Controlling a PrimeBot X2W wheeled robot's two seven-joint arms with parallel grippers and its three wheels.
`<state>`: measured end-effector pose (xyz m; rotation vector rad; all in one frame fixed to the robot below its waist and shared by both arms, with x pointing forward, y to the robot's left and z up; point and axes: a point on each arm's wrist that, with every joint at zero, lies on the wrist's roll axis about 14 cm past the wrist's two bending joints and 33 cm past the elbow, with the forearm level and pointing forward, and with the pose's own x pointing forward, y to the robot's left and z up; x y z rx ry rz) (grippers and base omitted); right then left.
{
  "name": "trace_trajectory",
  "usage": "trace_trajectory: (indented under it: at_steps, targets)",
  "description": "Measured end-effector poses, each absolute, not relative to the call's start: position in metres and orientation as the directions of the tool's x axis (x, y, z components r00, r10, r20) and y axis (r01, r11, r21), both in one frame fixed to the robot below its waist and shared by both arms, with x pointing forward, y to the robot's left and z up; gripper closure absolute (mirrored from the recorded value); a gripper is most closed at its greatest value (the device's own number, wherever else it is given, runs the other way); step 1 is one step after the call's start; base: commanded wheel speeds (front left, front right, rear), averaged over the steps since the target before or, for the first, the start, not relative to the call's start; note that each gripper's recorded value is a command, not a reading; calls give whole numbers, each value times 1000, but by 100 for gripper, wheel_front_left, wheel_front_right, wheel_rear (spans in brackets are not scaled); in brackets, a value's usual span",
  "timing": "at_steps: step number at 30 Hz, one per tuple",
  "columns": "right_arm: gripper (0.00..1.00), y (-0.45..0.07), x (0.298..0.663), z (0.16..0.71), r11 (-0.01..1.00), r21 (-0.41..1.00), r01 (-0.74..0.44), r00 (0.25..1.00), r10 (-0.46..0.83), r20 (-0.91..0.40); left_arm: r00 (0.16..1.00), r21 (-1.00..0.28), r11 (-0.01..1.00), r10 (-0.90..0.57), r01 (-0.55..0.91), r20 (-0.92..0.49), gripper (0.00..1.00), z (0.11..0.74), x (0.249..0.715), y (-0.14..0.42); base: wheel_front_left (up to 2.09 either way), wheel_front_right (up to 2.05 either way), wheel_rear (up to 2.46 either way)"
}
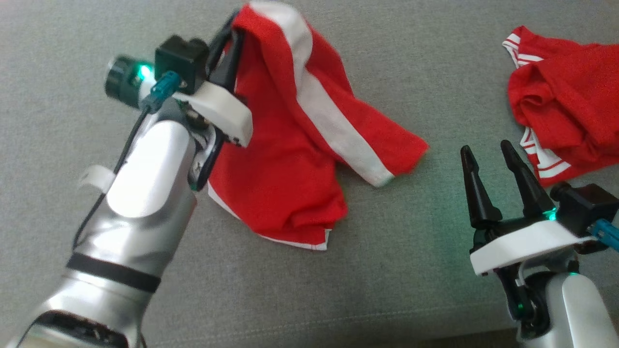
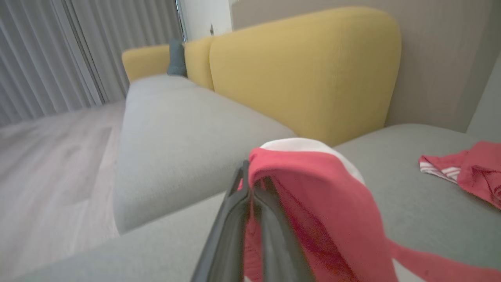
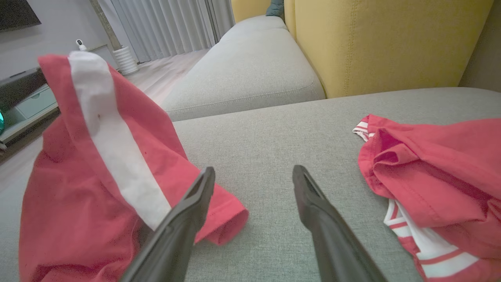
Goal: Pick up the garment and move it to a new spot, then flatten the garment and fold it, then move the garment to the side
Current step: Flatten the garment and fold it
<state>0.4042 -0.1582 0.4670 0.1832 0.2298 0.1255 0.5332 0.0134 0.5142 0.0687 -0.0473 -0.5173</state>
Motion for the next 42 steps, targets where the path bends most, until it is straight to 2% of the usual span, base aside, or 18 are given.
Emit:
trace_trajectory:
  at_steps: [4,5,13,21,22,23,24,28,34,42]
  targets:
    - [0,-155,407,466,974,199,-111,965,154,-214,864,147,883,-467,446,186,100,558,527,28,0,0,0]
    - [0,-155,407,466,973,200,-113,965,155,-213,869,149,888,-458,436,188,100,555,522,33,0,0,0]
    - [0,-149,412,464,970,209,-126,962,171,-214,931,88,927,-365,364,1,100,474,453,79,0,0,0]
    - [0,-141,416,459,965,221,-144,954,195,-227,947,27,951,-302,307,-107,100,440,430,97,0,0,0]
    - [0,-141,417,458,964,221,-146,953,197,-229,946,21,952,-300,304,-121,65,435,429,98,0,0,0]
    - [0,-140,417,458,964,221,-146,953,197,-229,946,8,954,-295,299,-134,11,431,428,98,0,0,0]
    - [0,-140,417,459,964,221,-148,954,198,-227,943,-8,954,-296,298,-149,0,427,426,96,0,0,0]
    - [0,-139,416,463,963,220,-153,955,202,-218,934,-40,952,-305,303,-184,0,417,418,92,0,0,0]
    - [0,-137,415,471,962,217,-164,957,209,-203,932,-71,945,-326,319,-159,0,426,410,82,0,0,0]
    - [0,-136,409,487,963,203,-178,962,214,-172,952,-127,958,-274,258,-135,0,438,387,90,0,0,0]
